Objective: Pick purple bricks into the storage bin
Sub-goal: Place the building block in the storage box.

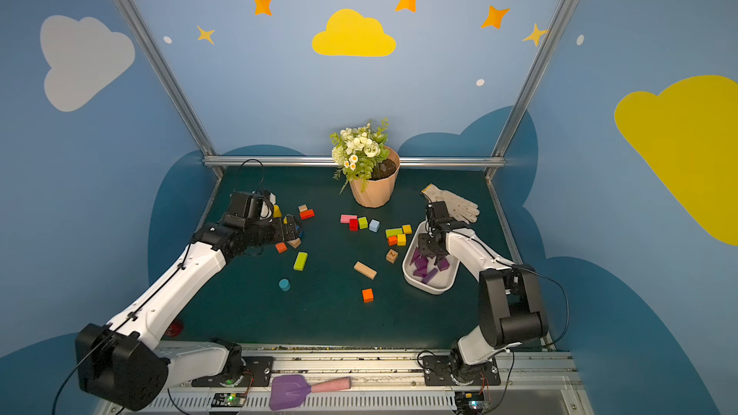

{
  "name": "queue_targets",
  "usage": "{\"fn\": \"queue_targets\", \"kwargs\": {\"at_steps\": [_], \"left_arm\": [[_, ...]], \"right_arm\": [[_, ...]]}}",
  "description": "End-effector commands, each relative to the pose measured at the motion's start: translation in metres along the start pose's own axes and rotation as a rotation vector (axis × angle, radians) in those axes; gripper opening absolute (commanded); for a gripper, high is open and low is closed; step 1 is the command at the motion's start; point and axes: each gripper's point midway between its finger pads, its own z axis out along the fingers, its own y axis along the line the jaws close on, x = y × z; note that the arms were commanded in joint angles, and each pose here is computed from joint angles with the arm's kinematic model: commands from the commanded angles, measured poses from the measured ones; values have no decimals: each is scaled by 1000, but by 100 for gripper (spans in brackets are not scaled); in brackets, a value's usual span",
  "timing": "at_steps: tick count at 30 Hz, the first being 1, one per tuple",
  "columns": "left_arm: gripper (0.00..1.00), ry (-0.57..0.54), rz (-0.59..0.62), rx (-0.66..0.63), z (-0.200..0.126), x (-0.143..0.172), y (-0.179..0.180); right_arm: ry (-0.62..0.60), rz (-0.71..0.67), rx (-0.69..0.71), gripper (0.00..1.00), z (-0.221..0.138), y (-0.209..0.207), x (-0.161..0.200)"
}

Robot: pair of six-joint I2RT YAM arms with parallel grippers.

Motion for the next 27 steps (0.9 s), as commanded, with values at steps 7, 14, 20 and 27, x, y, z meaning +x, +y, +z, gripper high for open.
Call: {"fn": "queue_targets", "kwargs": {"at_steps": [7, 14, 20, 27], "left_arm": [[99, -11, -6, -5, 0, -2, 3], [99, -11, -2, -12, 0, -2, 5], [100, -65, -7, -84, -9, -9, 18], [99, -184, -29, -142, -26, -21, 37]], "right_arm": [[22, -49, 19, 33, 2, 10, -4], [-45, -48, 12, 50, -18, 10, -22], [-130, -36, -18, 62, -39, 14, -41], [-229, -21, -18, 74, -61, 10, -68]]}}
